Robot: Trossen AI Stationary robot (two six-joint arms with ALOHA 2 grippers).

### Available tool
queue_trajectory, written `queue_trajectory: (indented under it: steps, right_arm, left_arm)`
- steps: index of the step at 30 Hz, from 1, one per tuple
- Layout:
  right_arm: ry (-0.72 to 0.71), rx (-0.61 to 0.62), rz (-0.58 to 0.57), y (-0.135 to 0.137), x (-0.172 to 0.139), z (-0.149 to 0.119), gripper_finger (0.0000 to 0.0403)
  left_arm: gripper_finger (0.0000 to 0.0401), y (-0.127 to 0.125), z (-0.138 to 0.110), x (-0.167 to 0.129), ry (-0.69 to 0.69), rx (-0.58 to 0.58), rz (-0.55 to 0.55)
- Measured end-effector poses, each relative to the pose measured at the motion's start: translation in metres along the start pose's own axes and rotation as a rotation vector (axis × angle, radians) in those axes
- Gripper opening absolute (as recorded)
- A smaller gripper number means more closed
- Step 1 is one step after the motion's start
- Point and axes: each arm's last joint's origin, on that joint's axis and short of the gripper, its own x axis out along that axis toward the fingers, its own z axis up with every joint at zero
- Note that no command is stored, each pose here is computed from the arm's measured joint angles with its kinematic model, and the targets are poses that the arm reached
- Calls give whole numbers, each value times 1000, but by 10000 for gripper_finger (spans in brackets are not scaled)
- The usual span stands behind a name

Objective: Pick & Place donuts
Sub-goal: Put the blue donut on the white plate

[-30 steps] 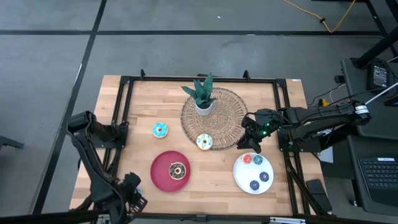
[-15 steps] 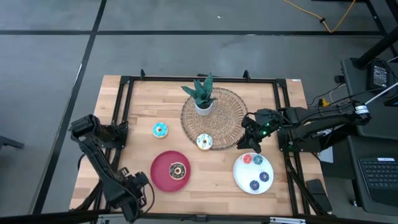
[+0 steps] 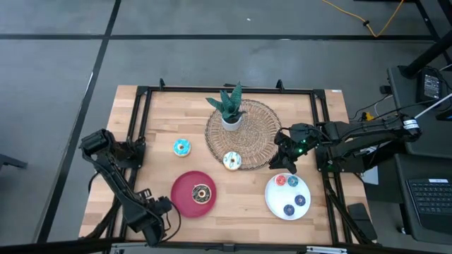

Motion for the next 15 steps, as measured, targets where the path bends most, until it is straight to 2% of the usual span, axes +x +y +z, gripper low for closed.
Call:
queue_trajectory:
  steps: [6, 15]
  right_arm:
    - [0, 0, 0, 0, 0, 0, 134]
    - [0, 0, 0, 0, 0, 0, 134]
  left_arm:
    - [172, 4, 0, 13, 42, -5, -13]
    - [172, 5, -2, 18, 49, 5, -21]
